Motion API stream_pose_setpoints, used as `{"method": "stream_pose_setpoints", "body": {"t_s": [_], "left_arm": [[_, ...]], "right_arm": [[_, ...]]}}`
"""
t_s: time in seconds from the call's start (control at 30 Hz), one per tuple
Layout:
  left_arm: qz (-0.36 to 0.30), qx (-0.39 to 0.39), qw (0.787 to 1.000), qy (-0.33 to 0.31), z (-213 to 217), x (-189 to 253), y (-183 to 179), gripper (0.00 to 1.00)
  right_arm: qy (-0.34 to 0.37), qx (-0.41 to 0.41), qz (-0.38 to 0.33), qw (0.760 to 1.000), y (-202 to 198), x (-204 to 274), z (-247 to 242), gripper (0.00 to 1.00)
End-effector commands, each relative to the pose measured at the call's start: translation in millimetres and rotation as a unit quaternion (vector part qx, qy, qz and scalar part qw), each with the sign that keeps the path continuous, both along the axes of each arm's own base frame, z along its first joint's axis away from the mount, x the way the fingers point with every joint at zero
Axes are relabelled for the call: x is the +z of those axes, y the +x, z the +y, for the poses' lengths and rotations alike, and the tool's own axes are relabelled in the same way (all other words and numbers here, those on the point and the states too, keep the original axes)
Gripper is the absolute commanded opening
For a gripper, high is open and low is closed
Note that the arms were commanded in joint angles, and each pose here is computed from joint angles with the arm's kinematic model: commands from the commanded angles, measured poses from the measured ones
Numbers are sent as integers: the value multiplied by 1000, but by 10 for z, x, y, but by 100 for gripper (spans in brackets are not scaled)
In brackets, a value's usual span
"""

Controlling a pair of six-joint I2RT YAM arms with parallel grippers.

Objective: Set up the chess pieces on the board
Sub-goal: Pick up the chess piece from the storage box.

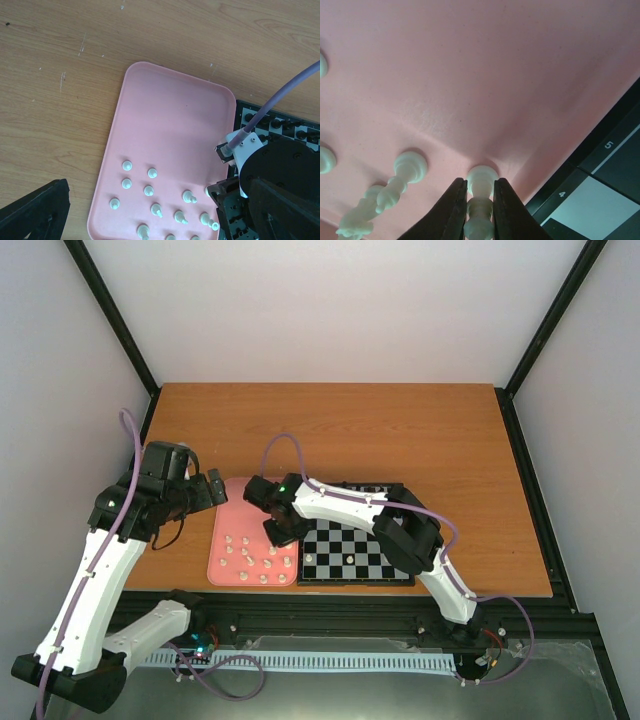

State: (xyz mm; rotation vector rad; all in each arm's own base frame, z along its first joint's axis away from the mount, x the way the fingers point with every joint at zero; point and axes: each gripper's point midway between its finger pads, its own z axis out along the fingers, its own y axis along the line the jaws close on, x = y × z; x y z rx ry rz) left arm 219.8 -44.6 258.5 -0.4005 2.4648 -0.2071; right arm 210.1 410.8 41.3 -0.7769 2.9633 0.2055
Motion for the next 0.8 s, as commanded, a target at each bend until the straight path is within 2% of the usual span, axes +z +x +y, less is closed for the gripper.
{"method": "stream_pose_setpoints", "body": {"t_s": [0.0,0.1,0.23,0.47,0.77], "left_arm": [[-16,-6,1000,-4,-20,99,40,100],[-15,-6,1000,-5,-20,101,37,100],[-14,-5,1000,-4,-19,91,32,100],[-17,-5,1000,-6,-26,107,45,100],[-14,-7,1000,-12,-56,110,73,100]], "right_arm": [[-1,0,-5,1000,-2,31,35,12],[-1,-1,-6,1000,-3,44,32,3],[10,1,-16,1000,26,148,59,3],[49,-4,-72,996,187,773,95,3],[38,-74,-89,992,152,1109,-729,3]]}}
